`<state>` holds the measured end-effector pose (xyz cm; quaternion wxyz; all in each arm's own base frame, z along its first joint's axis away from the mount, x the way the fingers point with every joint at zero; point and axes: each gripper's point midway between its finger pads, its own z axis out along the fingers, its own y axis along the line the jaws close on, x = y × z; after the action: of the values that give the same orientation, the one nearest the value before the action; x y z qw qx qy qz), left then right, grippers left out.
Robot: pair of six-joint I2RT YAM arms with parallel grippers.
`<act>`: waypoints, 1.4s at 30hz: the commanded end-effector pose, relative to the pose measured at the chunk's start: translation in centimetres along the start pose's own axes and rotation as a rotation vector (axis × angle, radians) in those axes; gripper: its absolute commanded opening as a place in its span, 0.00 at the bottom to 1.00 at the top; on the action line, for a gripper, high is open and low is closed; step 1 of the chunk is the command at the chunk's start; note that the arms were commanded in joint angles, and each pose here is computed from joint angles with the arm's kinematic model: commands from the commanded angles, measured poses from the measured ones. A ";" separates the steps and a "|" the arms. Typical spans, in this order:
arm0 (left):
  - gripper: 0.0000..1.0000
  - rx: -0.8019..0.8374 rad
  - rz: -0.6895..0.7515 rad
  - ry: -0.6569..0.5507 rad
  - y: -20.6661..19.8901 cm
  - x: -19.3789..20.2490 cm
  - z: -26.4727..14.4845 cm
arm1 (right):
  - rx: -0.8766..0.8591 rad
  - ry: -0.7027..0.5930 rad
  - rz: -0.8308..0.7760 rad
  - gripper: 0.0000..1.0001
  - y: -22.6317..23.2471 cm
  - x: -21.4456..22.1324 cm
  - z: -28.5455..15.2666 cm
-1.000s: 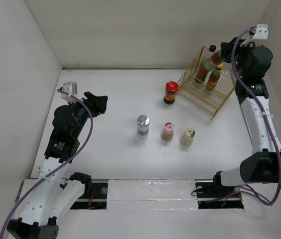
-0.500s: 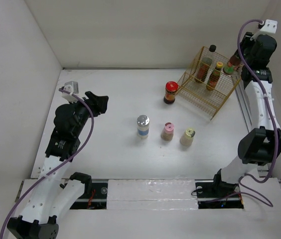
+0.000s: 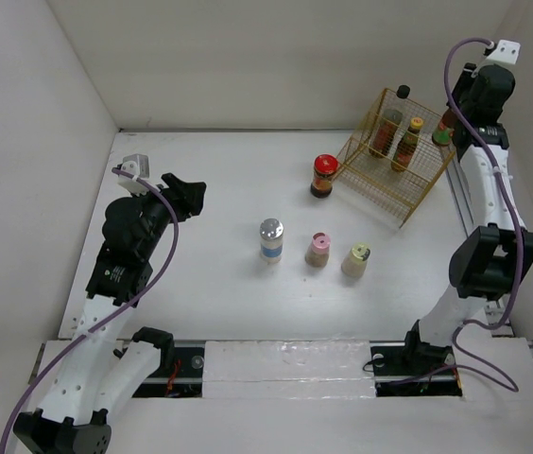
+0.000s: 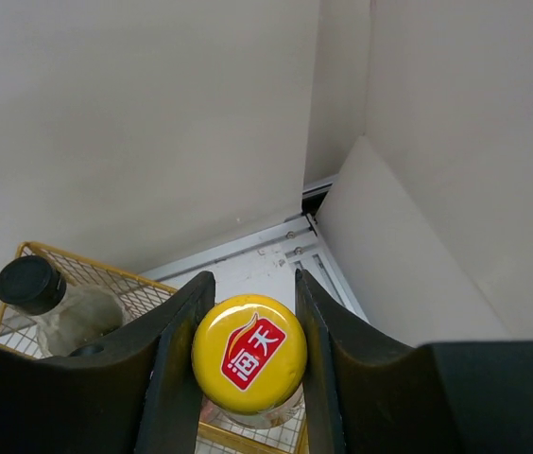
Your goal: Organize the condiment bottles
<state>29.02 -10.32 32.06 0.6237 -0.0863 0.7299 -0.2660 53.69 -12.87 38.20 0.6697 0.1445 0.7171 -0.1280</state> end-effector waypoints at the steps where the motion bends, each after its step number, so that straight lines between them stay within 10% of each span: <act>1: 0.59 0.036 -0.002 -0.050 -0.9 -1.5 -0.1 | 0.011 -0.236 0.047 0.10 0.2 -7.3 -0.6; 22: 0.59 0.027 -0.002 -0.034 -0.7 -1.1 0.3 | 0.003 0.092 0.037 0.13 2.0 10.3 4.7; 25: 0.59 0.027 -0.002 -0.034 -0.7 -1.1 0.3 | -0.015 0.114 0.042 0.29 2.7 11.4 4.5; 32: 0.59 0.027 -0.002 -0.034 -0.7 -1.1 0.3 | -0.001 0.039 0.069 0.69 2.5 7.4 2.8; 42: 0.59 0.027 -0.002 -0.034 -0.7 -1.1 0.3 | -0.135 -0.174 0.089 0.80 7.7 -1.7 -4.6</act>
<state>29.36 -10.45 31.54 0.6172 -0.0864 0.7360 -0.2644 53.74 -7.75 33.84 0.6739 0.1445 0.7192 -0.0877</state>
